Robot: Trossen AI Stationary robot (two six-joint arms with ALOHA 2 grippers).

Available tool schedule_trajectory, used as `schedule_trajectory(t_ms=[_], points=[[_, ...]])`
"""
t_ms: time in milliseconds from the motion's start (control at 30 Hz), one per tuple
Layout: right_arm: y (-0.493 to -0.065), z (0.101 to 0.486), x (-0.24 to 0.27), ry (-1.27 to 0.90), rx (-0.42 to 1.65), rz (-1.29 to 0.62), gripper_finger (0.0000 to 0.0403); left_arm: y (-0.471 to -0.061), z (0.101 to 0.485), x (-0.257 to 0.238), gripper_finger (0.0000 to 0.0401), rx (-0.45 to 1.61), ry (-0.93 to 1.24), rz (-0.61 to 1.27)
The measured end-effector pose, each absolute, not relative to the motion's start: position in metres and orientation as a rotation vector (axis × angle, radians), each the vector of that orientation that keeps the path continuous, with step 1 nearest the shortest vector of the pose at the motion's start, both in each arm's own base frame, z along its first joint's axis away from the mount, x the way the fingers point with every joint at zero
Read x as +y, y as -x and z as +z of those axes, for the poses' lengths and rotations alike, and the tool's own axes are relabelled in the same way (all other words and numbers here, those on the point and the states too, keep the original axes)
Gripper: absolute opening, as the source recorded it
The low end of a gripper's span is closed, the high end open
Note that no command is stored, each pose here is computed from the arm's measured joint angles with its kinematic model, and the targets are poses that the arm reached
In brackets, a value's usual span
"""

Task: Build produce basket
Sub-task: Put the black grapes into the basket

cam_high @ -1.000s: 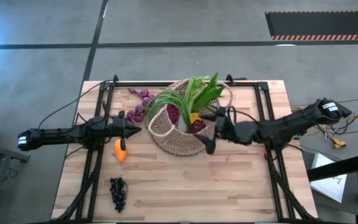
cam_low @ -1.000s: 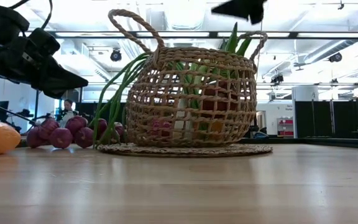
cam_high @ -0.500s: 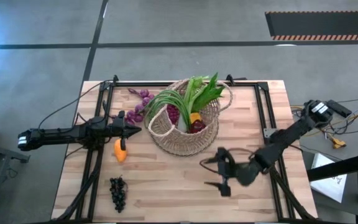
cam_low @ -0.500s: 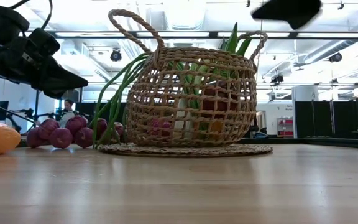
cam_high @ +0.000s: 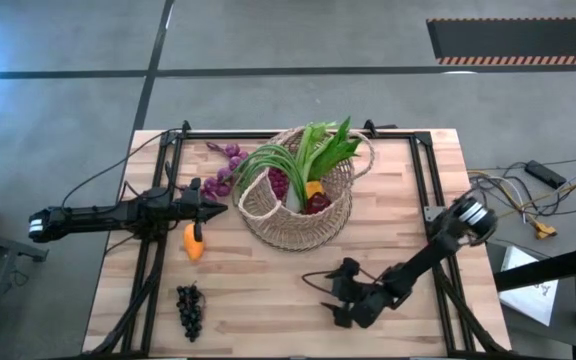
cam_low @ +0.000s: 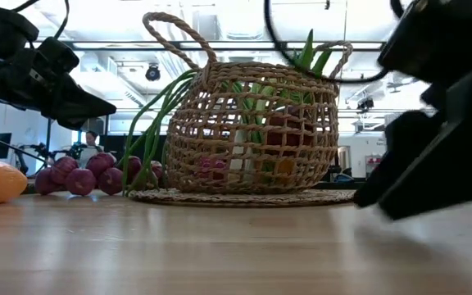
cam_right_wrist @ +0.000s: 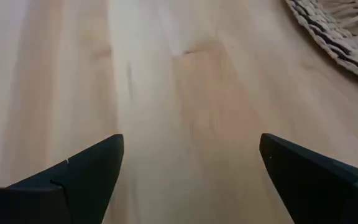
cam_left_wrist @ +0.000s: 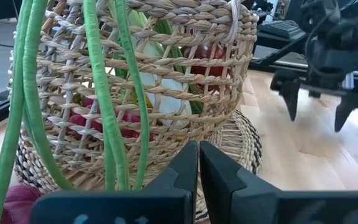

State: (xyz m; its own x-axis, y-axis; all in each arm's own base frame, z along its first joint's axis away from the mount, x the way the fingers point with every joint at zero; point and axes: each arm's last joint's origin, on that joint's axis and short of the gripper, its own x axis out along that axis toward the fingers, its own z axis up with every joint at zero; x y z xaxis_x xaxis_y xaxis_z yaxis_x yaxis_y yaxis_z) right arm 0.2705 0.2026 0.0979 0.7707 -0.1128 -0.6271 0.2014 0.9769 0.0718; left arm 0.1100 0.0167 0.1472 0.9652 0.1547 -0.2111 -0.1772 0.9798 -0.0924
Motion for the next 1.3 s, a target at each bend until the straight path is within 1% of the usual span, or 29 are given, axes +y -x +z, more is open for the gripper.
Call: schedule_trajectory(t_ms=[167,267,400,567,633,733,800,867,933,1067,1300], points=[[-0.284,0.086,0.199,-0.097,0.641,-0.226,0.0368,-0.110,0.147,0.017,0.0000,0.205,0.111,0.168],[-0.290,0.089,0.194,-0.068,0.629,-0.244,0.0368,-0.110,0.147,0.017,0.0000,0.205,0.111,0.168],[-0.296,0.103,0.194,-0.038,0.592,-0.233,0.0368,-0.110,0.148,0.017,0.0000,0.202,0.110,0.168],[-0.296,0.108,0.194,-0.019,0.580,-0.234,0.0368,-0.111,0.155,0.017,0.0000,0.119,0.106,0.164],[-0.296,0.109,0.194,-0.017,0.575,-0.241,0.0368,-0.112,0.158,0.017,0.0000,0.086,0.151,0.165],[-0.296,0.108,0.194,-0.017,0.569,-0.254,0.0368,-0.112,0.165,0.017,0.0000,0.004,0.324,0.164],[-0.296,0.107,0.194,-0.021,0.570,-0.257,0.0368,-0.112,0.173,0.018,0.0000,-0.085,0.357,0.169],[-0.296,0.107,0.194,-0.022,0.569,-0.257,0.0368,-0.112,0.180,0.016,0.0000,-0.156,0.363,0.108],[-0.296,0.107,0.194,-0.021,0.569,-0.258,0.0368,-0.112,0.187,0.010,0.0000,-0.183,0.331,-0.023],[-0.296,0.107,0.194,-0.021,0.569,-0.257,0.0368,-0.119,0.198,-0.002,0.0000,-0.095,0.295,-0.113],[-0.295,0.107,0.194,-0.019,0.570,-0.255,0.0368,-0.137,0.214,-0.040,0.0000,0.204,0.212,-0.141]])
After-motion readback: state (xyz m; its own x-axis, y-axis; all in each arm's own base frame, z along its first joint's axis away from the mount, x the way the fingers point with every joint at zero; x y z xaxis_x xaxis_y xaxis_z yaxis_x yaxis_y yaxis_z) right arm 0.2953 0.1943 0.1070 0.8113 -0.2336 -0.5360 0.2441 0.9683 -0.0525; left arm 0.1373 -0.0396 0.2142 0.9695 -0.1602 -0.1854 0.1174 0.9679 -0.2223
